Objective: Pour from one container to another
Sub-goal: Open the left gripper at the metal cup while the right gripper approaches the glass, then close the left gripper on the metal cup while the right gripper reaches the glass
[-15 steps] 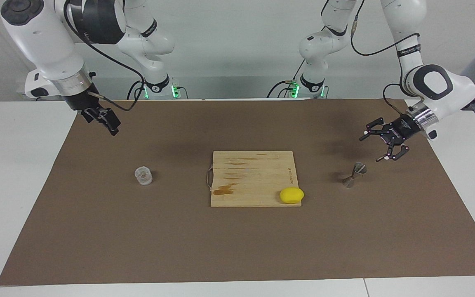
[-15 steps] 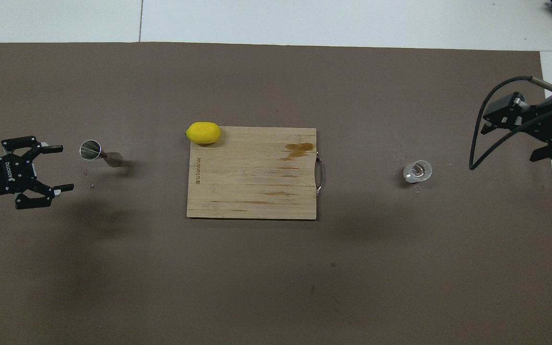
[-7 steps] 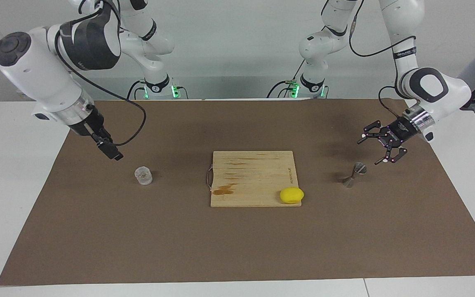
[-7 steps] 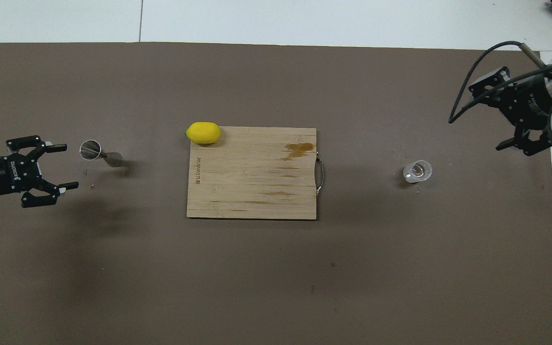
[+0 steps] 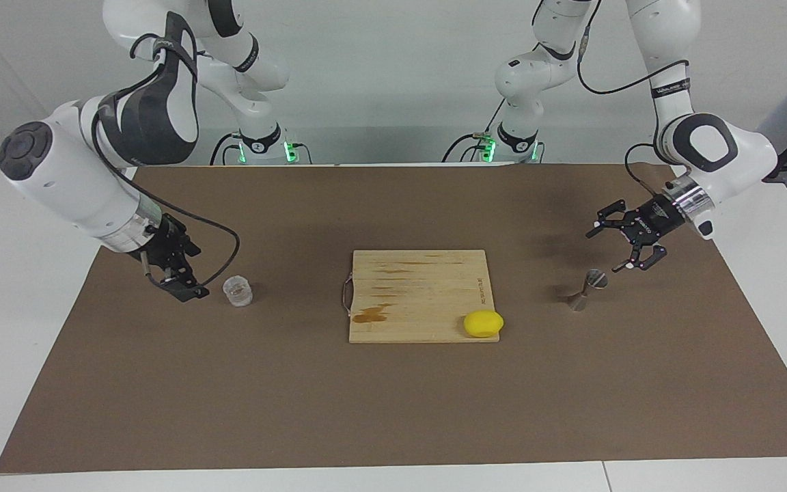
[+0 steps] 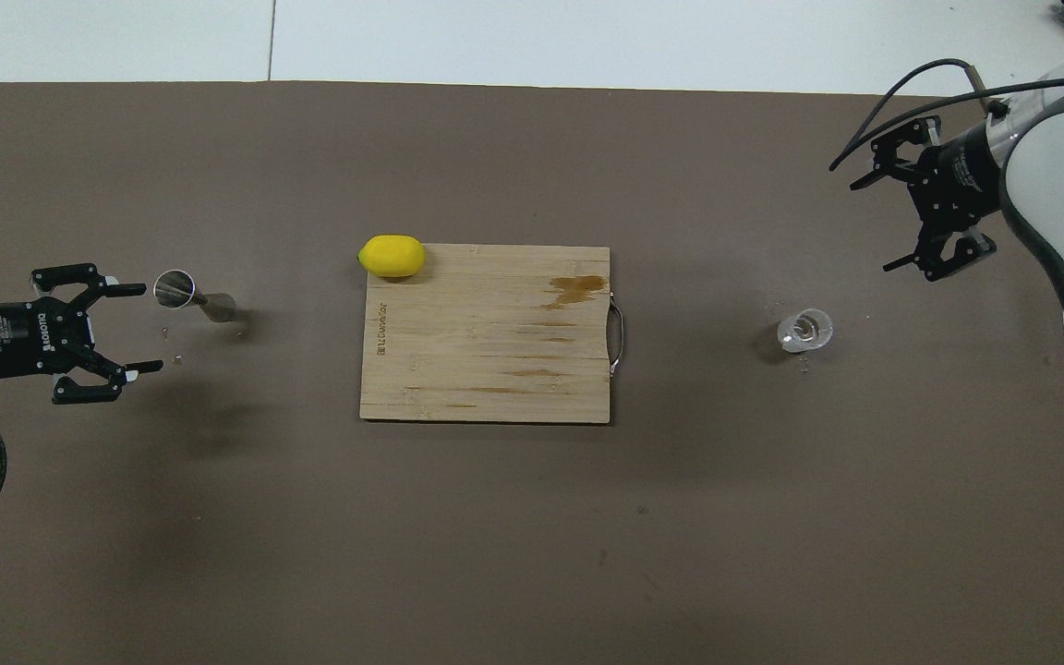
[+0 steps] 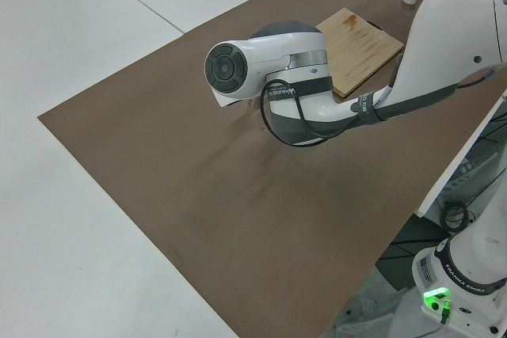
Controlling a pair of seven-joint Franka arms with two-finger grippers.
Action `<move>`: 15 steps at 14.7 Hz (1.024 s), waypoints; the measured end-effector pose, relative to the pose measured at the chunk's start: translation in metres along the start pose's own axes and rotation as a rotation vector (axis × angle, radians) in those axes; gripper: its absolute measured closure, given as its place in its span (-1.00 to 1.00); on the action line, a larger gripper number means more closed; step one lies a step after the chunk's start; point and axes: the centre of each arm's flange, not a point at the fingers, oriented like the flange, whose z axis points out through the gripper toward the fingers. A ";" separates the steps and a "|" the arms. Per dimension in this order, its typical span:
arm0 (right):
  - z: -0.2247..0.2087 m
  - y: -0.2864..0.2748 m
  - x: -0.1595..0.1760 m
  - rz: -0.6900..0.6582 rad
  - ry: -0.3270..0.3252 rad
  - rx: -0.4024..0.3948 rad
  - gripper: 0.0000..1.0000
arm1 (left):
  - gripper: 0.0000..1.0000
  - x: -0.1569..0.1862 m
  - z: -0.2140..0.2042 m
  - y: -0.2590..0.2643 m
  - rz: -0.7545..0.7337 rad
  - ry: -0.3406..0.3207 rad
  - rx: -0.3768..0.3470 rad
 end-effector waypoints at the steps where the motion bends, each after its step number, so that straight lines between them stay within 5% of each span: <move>1: 0.006 0.002 0.008 0.019 -0.016 0.003 -1.00 | -1.00 0.001 0.002 0.000 0.013 -0.002 0.005; 11: 0.064 0.039 0.038 0.121 -0.058 0.022 -1.00 | -1.00 0.014 0.012 0.039 0.025 -0.049 -0.007; 15: 0.080 0.053 0.056 0.131 -0.127 0.031 -1.00 | -1.00 0.017 0.017 0.042 0.010 -0.072 -0.013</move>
